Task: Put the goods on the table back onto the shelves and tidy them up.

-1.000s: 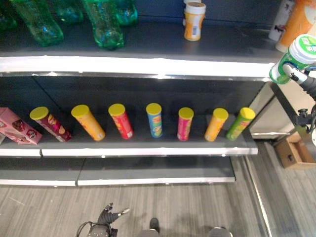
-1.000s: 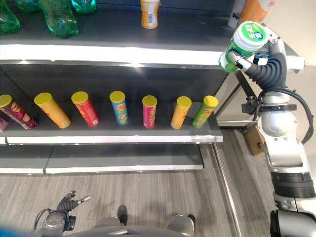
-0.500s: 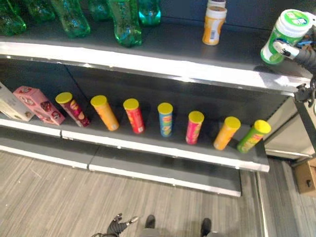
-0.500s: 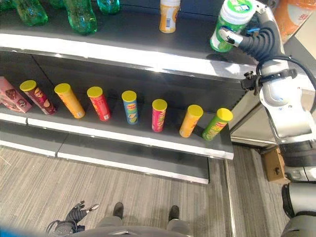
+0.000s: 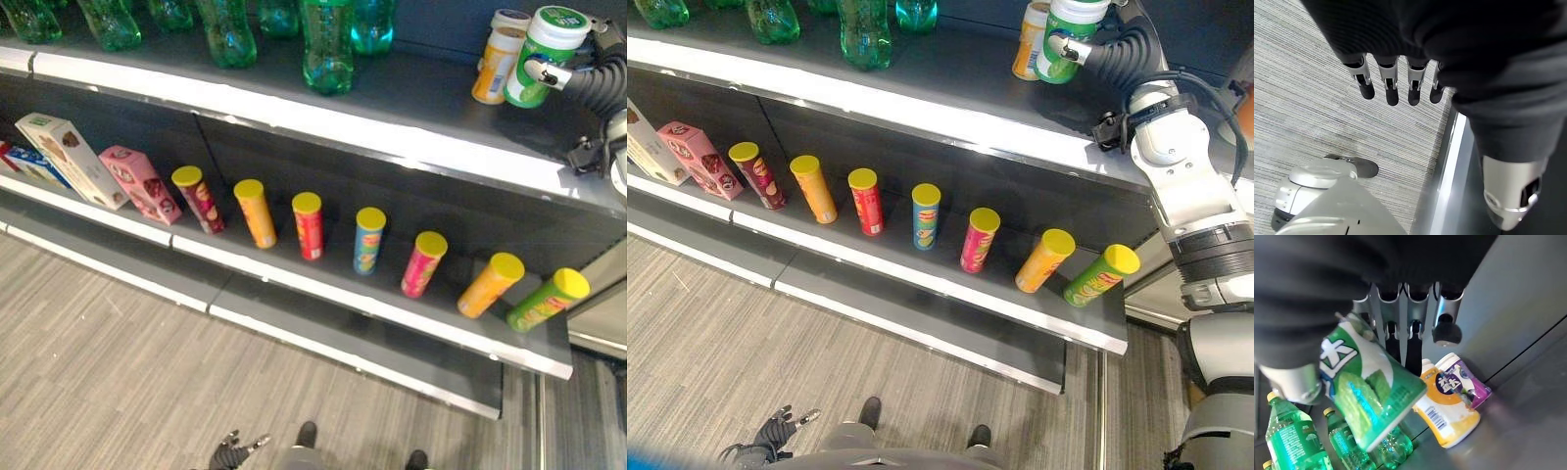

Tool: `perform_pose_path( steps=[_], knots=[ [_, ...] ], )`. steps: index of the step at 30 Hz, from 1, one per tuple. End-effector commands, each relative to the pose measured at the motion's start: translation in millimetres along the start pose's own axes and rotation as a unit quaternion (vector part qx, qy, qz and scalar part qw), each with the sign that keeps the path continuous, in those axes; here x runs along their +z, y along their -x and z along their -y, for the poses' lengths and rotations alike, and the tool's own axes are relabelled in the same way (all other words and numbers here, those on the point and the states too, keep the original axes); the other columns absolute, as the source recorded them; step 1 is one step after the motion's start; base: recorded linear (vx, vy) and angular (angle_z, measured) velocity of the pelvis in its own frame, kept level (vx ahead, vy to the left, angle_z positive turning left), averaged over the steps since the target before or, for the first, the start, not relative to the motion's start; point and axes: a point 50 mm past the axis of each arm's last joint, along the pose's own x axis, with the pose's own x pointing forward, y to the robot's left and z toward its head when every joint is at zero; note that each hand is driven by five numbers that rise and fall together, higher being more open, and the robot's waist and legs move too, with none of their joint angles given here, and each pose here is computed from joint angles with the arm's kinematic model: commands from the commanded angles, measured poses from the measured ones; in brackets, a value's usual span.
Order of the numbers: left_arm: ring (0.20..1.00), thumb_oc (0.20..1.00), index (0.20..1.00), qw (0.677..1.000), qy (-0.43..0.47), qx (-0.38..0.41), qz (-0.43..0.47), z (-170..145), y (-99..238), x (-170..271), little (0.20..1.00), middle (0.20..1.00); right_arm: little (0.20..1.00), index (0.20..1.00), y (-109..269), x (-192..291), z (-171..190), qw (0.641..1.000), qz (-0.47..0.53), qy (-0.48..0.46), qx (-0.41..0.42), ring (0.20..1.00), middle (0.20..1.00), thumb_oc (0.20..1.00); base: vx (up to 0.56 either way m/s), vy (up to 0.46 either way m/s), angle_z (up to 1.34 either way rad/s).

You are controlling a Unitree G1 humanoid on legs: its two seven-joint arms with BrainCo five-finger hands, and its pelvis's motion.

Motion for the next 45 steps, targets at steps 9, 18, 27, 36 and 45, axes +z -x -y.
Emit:
perform_pose_path(
  steps=[9, 18, 27, 36, 45],
  knots=[
    [1.000, 1.000, 1.000, 0.999, -0.031, 0.010, 0.012, -8, -6, 13, 1.000, 1.000, 0.200, 0.200, 0, 15, -30, 0.997, 0.036, -0.044, 0.051, 0.200, 0.200, 0.200, 0.01, 0.009, 0.00],
    [1.000, 1.000, 1.000, 0.999, -0.033, 0.012, 0.018, -8, -6, 15, 1.000, 1.000, 0.200, 0.200, 3, -2, -46, 0.996, 0.000, -0.043, 0.080, 0.200, 0.200, 0.200, 0.00, 0.005, -0.01],
    [1.000, 1.000, 1.000, 0.999, -0.034, 0.015, 0.012, -10, -5, 11, 1.000, 1.000, 0.200, 0.200, 3, -9, -49, 0.996, -0.019, -0.024, 0.085, 0.200, 0.200, 0.200, 0.00, 0.004, -0.03],
    [1.000, 1.000, 1.000, 0.999, -0.031, 0.017, 0.013, -10, -6, 12, 1.000, 1.000, 0.200, 0.200, -2, -9, -55, 0.995, -0.024, -0.028, 0.090, 0.200, 0.200, 0.200, 0.00, 0.004, -0.03],
    [1.000, 1.000, 1.000, 0.999, -0.028, 0.020, 0.006, -11, -5, 9, 1.000, 1.000, 0.200, 0.200, -4, -9, -61, 0.994, -0.026, -0.036, 0.097, 0.200, 0.200, 0.200, 0.00, 0.000, 0.00]
  ],
)
